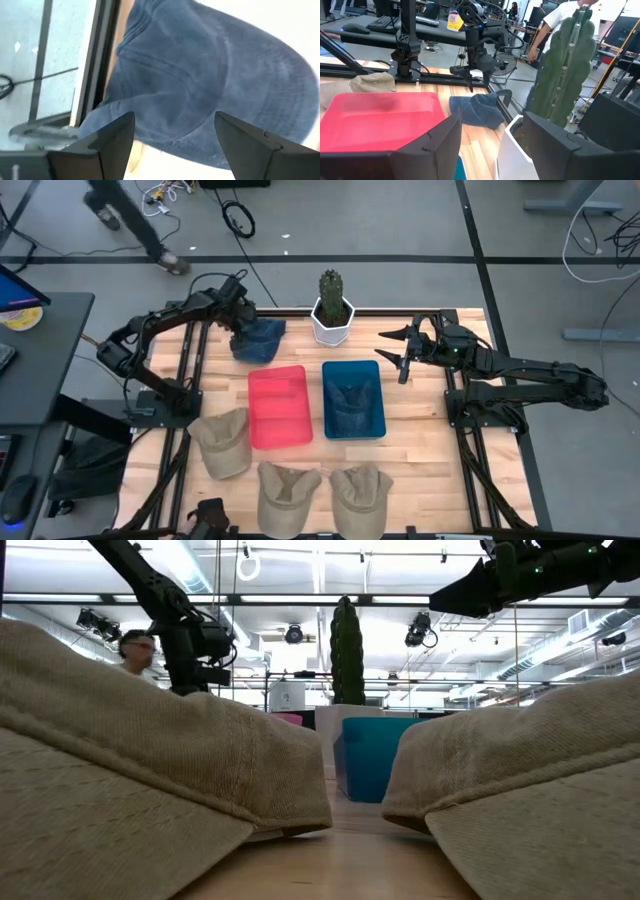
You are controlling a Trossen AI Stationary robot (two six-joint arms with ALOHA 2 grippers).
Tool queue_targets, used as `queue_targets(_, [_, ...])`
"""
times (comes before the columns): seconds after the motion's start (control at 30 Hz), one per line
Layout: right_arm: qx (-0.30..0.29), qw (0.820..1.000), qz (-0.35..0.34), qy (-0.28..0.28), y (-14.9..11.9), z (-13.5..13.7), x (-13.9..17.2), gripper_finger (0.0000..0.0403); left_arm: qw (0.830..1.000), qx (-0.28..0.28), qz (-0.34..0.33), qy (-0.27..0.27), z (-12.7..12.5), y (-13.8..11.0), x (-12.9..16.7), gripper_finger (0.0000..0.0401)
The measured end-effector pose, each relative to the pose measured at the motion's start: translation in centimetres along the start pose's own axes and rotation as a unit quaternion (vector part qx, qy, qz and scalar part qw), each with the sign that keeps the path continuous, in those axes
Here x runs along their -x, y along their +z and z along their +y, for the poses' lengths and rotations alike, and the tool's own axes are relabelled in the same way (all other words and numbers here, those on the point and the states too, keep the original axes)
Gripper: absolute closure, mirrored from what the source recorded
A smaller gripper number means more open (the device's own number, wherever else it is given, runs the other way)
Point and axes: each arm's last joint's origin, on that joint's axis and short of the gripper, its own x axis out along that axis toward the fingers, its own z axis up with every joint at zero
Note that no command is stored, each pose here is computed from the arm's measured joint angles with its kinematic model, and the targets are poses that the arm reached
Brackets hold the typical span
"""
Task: Pick & Place hat
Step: Put the blue cap into the blue bin
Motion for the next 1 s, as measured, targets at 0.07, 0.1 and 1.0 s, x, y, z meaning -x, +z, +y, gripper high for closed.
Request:
queue_targets(0.07, [0.0,1.0,0.0,0.0,0.0,0.0,0.0,0.0188,1.0,-0.003,-0.004,-0.008,0.0,0.0,-0.2,0.0126])
queue_targets(0.1, [0.0,1.0,0.0,0.0,0.0,0.0,0.0,0.0188,1.0,-0.004,-0.003,-0.011,-0.1,0.1,-0.4,0.0126])
queue_targets(1.0, [0.004,1.0,0.0,0.0,0.0,0.0,0.0,0.0188,0.996,-0.032,0.056,-0.06,0.1,-0.1,-3.5,0.0394])
